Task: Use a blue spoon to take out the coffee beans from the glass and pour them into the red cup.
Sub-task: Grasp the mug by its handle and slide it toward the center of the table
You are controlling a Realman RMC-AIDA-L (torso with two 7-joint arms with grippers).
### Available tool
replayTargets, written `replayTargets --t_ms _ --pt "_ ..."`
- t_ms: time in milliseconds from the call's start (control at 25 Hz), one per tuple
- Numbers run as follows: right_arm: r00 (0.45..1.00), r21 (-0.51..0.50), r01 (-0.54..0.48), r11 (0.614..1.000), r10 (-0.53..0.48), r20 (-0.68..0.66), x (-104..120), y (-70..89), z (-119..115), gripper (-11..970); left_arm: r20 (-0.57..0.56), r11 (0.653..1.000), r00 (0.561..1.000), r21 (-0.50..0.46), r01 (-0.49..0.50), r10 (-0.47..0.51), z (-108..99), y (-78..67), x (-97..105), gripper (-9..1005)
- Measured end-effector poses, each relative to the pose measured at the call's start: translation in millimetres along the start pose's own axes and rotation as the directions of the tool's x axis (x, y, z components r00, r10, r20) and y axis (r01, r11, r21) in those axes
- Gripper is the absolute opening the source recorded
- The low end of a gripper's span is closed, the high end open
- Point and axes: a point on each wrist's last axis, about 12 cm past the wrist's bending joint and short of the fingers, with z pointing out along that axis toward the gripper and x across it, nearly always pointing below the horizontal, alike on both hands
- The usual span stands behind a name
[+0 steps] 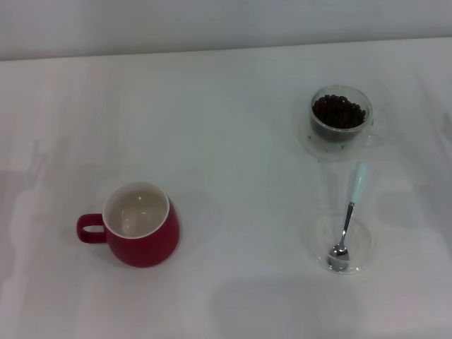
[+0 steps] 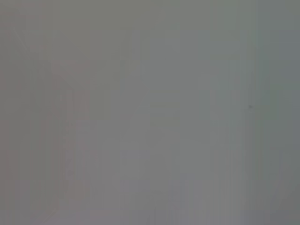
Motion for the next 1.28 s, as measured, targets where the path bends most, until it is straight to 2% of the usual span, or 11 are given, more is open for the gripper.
replayTargets --t_ms 280,640,800,1080,1280 --pt "1.0 0.012 -0.007 1.0 0.008 -0.025 4.6 -0.5 -2.7 866 -0.017 1.0 1.0 0.017 -0.002 0.003 14.6 -3.3 -1.0 874" --pt "1.0 0.019 -0.009 1.0 0.009 -0.02 2.9 -0.9 0.1 866 -0.018 1.0 1.0 0.031 -0.004 0.004 14.5 -5.7 -0.8 875" --pt "1.0 0.02 -0.006 1.0 0.006 -0.018 2.1 -1.3 0.9 866 -0.045 0.999 0.999 0.045 -0.006 0.008 -1.8 -6.1 5.6 876" --pt "0.999 0.033 0.012 0.999 -0.01 -0.04 0.6 -4.7 6.8 866 -0.079 0.996 0.997 0.089 0.007 0.0 -52.1 -8.9 15.6 876" --pt "0.998 0.044 0.023 0.999 -0.02 -0.059 0.3 -7.6 9.7 865 -0.083 0.991 0.996 0.133 0.029 -0.018 -80.6 -16.7 17.2 875"
